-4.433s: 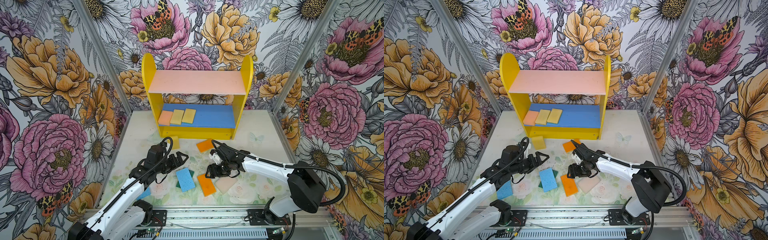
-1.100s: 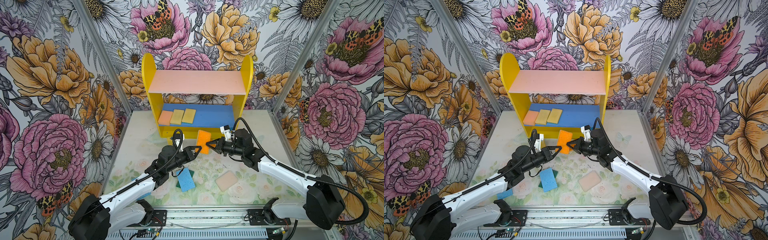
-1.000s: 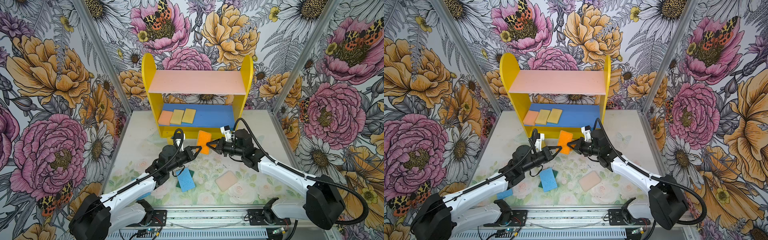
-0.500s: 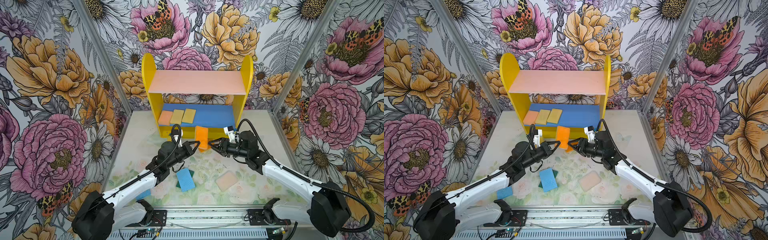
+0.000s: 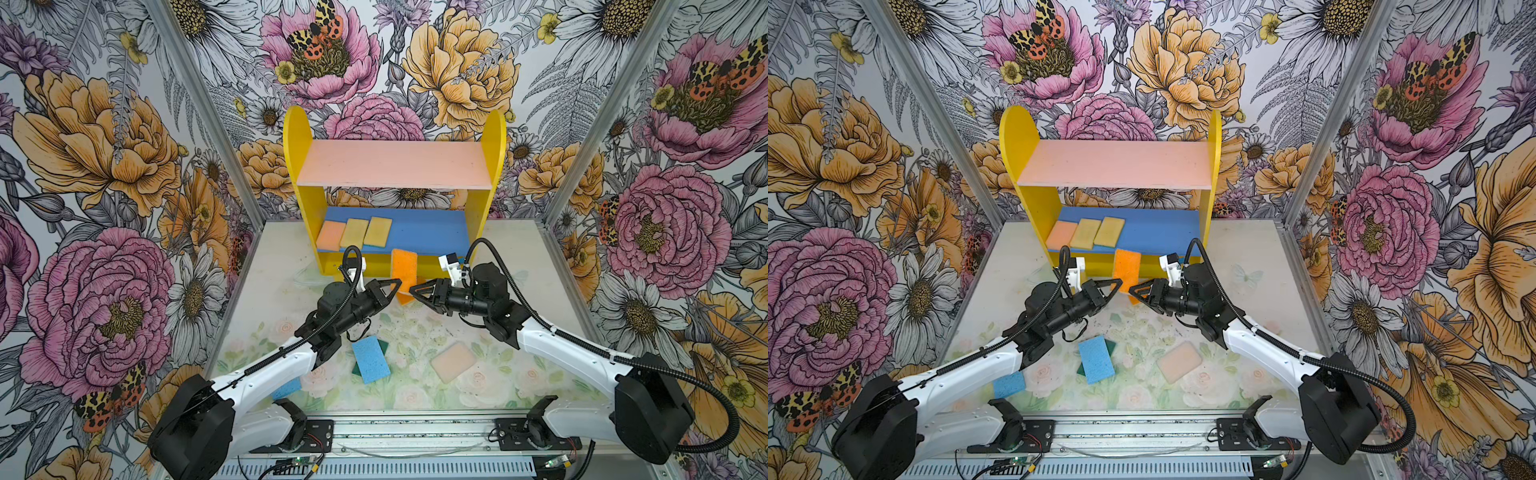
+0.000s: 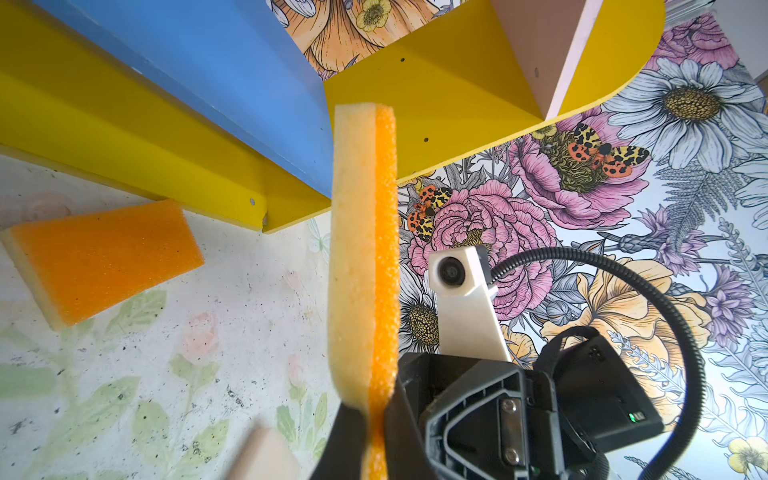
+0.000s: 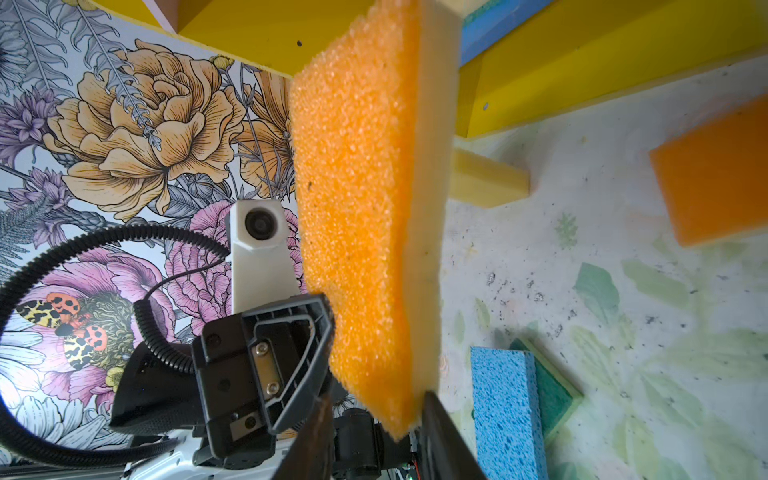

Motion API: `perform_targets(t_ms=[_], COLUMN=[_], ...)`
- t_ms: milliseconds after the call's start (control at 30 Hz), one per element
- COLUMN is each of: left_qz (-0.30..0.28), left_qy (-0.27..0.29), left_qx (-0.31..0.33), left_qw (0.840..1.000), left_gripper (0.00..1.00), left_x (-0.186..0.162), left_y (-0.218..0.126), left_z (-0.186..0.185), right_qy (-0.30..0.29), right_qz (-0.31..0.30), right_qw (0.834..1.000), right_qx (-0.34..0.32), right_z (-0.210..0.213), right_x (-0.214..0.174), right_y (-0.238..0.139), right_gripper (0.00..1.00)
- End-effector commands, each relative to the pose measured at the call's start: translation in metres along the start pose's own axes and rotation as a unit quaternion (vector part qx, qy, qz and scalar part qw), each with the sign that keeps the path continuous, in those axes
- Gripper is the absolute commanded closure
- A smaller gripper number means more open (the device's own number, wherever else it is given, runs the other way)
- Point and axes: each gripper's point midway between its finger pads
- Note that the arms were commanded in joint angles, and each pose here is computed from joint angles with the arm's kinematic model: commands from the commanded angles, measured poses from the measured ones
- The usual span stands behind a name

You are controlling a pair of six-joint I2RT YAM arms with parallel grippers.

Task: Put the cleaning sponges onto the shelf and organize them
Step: 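Carry the orange sponge to the shelf with the right gripper while left follows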

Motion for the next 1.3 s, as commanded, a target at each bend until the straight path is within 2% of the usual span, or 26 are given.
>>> perform_targets(t_ms=[0,100,200,267,767,867,1133,1267], left_qz=[0.002,0.0,0.0,0.001,0.017,0.019,0.026,0.025], left_qy=[0.003,-0.001,-0.001,0.0,-0.011,-0.012,-0.019,-0.019], left_qx=[-0.034,-0.038,-0.041,-0.04,-0.049,-0.048,-0.044,-0.038], left_qw=[0.999,0.999,0.999,0.999,0.999,0.999,0.999,0.999], left_gripper=[0.97,0.97,0.97,0.97,0.97,0.97,0.97,0.93], left_x=[0.001,0.002,0.002,0.002,-0.006,-0.007,-0.009,-0.008], left_y=[-0.001,-0.002,-0.003,-0.004,0.0,0.001,0.005,0.005], left_z=[-0.021,-0.021,-0.023,-0.023,-0.022,-0.02,-0.014,-0.01], right_qy=[-0.009,-0.005,0.001,0.004,-0.007,-0.007,-0.01,-0.009], right_qz=[-0.008,-0.005,0.0,-0.001,-0.014,-0.015,-0.021,-0.024], right_qw=[1.0,1.0,1.0,0.999,1.0,1.0,0.999,0.999], right_qx=[0.005,-0.002,-0.022,-0.035,-0.025,-0.026,-0.031,-0.037], right_z=[0.005,0.002,-0.007,-0.011,0.001,0.001,-0.001,-0.005], right_x=[0.006,0.006,0.002,0.002,0.013,0.013,0.014,0.014], right_y=[0.004,0.005,0.004,0.003,0.009,0.008,0.006,0.006], right_gripper=[0.69,0.71,0.6,0.58,0.6,0.64,0.87,0.97])
Point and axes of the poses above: each gripper's point midway between its finger pads, its own y axis out along the fingers, its own z axis along the line the jaws close on, x = y × z, and after that the axes turned 15 degrees about -y, right-handed
